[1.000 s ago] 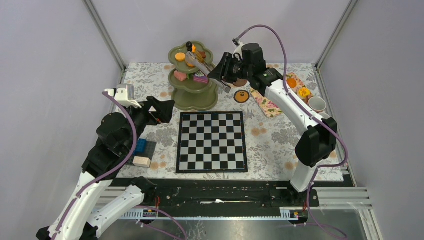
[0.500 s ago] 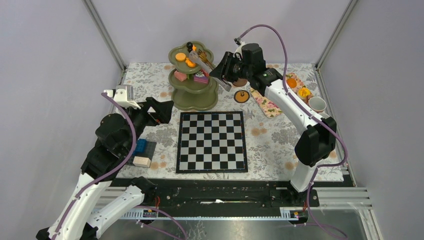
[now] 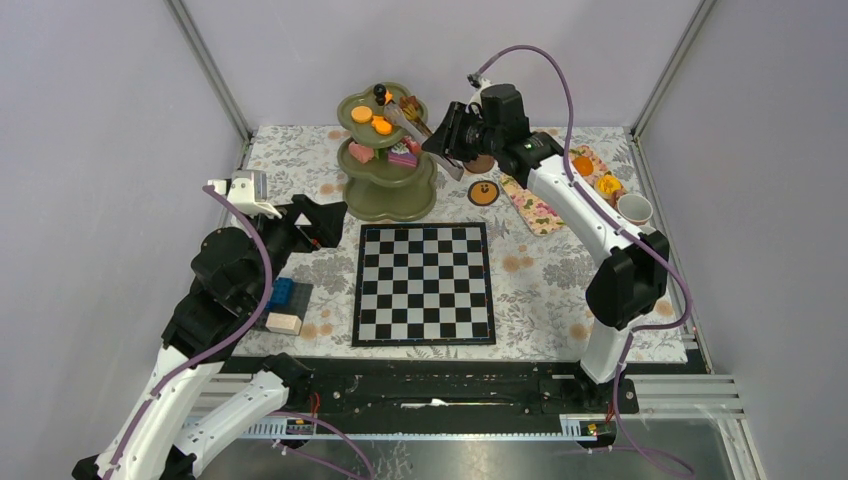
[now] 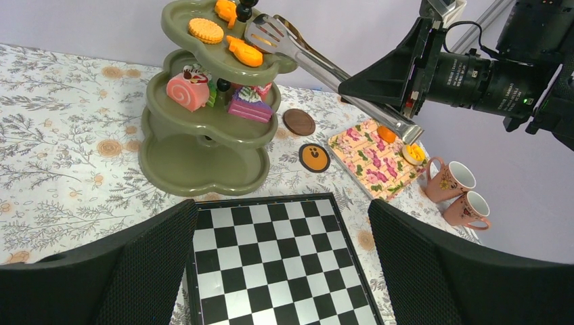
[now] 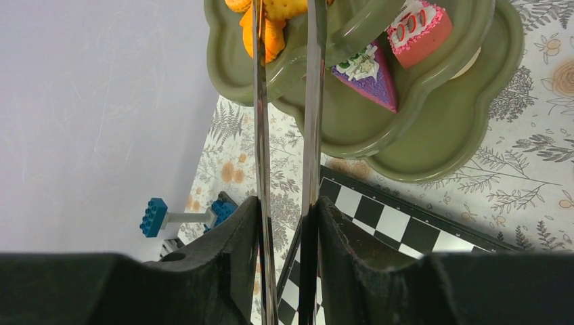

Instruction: Serve the afternoon tea

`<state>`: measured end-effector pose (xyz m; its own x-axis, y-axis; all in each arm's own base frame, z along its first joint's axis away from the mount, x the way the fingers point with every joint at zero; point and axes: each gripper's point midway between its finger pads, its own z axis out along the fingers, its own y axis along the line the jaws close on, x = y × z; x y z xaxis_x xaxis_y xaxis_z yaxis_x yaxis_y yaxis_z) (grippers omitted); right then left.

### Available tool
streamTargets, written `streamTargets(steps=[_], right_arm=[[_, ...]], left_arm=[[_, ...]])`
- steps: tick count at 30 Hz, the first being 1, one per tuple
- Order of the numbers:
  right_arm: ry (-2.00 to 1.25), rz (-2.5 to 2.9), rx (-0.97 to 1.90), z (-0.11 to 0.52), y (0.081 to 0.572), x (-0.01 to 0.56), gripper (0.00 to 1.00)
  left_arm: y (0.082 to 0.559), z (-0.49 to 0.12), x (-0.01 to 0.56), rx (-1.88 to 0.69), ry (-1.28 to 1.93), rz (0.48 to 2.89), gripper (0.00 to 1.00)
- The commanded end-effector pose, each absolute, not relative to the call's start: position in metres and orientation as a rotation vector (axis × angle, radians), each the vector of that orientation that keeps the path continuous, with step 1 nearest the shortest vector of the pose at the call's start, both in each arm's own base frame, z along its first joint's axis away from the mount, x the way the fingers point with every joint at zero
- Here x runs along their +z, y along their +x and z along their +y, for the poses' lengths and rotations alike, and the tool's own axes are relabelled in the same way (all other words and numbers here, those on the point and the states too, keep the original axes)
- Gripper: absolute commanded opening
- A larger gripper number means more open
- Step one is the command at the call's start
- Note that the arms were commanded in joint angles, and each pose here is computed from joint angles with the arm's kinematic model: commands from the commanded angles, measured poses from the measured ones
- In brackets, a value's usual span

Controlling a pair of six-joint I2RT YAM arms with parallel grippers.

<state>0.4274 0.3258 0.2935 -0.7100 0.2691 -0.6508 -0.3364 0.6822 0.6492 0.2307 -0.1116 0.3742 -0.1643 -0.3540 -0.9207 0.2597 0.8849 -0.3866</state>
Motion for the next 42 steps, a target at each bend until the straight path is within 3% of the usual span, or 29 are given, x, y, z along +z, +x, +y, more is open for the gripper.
streamTargets(steps=[1,14,35,42], right_arm=[[-0.069,2.065,0.979,0.323,0.438,0.315,0.37],[-0.119,2.024,1.071,0.328,0.422,0.344,0.51],[-0.162,1.922,0.913,0.288,0.394,0.386,0.53],[-0.167,1.884,0.748,0.227,0.365,0.353,0.51]], left_arm=[[0.231,-0.111,0.394,-0.551,-0.078,1.599,0.99],[0.234,-0.116,0.392,-0.565,-0.074,1.608,0.99],[0.237,-0.123,0.39,-0.59,-0.065,1.617,0.99],[0.243,-0.128,0.383,-0.59,-0.055,1.628,0.99]])
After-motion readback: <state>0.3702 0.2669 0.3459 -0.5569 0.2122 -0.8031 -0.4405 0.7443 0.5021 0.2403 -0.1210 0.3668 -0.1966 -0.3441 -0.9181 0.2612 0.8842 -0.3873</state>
